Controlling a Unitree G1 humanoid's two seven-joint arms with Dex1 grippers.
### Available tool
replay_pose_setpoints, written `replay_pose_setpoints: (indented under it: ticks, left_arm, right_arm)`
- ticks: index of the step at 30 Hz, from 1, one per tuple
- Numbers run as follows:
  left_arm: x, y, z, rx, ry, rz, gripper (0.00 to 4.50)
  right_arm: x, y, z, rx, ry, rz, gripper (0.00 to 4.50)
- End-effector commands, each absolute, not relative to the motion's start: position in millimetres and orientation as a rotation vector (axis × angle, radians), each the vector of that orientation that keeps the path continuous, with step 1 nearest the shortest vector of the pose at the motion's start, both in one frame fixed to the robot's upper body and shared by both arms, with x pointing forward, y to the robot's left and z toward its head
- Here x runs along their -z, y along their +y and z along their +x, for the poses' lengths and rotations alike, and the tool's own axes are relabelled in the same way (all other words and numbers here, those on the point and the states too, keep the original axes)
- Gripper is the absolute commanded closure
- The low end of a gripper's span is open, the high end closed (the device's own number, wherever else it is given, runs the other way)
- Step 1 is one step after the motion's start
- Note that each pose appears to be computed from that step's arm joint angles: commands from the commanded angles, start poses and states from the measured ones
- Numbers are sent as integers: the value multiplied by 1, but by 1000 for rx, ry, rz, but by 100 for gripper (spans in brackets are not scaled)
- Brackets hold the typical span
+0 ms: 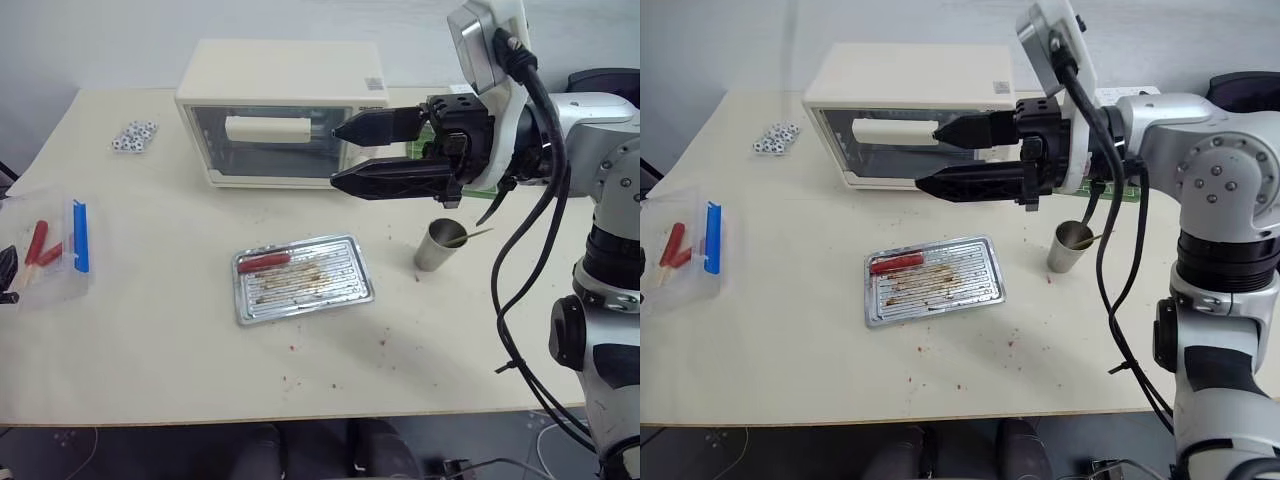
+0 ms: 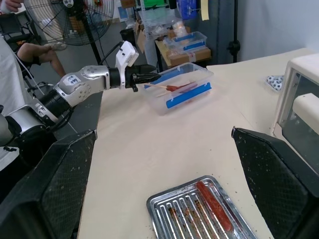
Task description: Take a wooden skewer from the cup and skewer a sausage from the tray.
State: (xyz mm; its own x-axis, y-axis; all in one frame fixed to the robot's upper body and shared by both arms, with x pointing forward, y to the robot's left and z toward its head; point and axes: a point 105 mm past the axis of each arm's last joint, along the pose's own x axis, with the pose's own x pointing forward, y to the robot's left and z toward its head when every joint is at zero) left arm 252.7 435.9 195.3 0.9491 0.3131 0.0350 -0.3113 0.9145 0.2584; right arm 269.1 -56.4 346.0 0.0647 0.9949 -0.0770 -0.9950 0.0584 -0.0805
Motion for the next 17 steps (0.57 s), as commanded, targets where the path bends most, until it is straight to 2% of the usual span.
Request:
replay_pose_setpoints:
  ticks: [1,8,12,15,17]
  left_arm:
    - [-223,434,231,-324,-58,272,143]
    - [-236,432,173,-345,-20,180,143]
    - [-231,435,133,-384,41,137,143]
    - [-221,435,116,-406,84,117,143]
    - [-218,434,115,-409,94,114,143]
  right_arm:
    - [-353,-64,267,-1490,-49,-142,0]
    - [-334,-78,281,-1442,12,-206,0]
    - [-327,-84,290,-1413,22,-238,0]
    - [-327,-84,292,-1416,19,-235,0]
    - [-327,-84,293,-1417,18,-233,0]
